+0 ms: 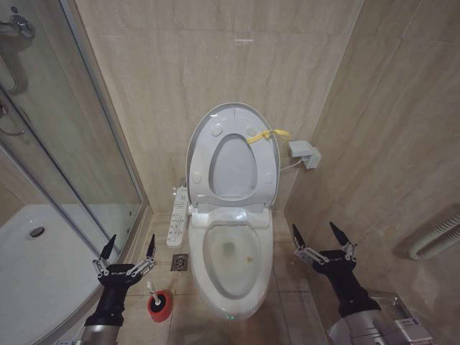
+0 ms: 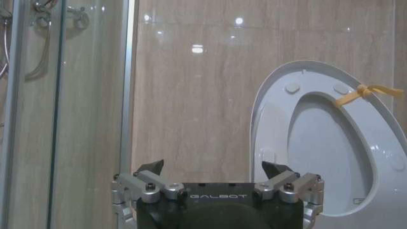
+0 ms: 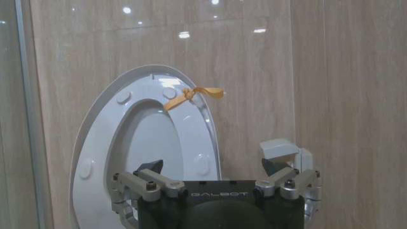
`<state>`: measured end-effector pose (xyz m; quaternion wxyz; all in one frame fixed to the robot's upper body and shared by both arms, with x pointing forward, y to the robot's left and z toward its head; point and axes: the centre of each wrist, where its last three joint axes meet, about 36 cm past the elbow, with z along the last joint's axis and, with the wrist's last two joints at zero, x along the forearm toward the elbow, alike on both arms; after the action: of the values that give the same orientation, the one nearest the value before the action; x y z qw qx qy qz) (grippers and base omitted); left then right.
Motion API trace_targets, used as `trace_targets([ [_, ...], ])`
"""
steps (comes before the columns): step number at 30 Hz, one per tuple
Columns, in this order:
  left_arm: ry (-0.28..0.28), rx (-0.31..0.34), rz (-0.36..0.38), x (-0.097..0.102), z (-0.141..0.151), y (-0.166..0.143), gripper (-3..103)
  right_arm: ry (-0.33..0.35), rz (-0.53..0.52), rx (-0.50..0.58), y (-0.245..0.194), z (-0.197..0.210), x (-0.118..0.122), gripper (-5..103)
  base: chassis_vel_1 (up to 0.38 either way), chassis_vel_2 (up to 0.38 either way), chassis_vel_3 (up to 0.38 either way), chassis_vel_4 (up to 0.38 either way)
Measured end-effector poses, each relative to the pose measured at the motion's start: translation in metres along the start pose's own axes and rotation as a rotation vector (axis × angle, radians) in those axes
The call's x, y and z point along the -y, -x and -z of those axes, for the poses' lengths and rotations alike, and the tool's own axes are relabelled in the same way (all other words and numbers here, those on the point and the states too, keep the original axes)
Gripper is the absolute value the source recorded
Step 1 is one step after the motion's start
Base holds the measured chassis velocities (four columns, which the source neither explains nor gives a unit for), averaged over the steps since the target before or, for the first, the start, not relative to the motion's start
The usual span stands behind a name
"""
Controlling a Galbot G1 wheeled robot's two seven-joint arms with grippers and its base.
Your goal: Open the toilet lid, clean the toilet bowl with a toilet brush, close the toilet lid, and flush.
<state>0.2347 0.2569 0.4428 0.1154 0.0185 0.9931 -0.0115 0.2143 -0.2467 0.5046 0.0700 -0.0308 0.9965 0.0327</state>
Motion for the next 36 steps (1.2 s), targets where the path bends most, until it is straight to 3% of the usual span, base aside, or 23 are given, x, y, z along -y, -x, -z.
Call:
trace_targets([
  [36,0.000,0.000,0.000,0.0000,0.0000,0.0000,100,0.000,0.000,0.000,0.0000,0.0000,0.0000,100,0.000,0.000,0.000,0.000],
])
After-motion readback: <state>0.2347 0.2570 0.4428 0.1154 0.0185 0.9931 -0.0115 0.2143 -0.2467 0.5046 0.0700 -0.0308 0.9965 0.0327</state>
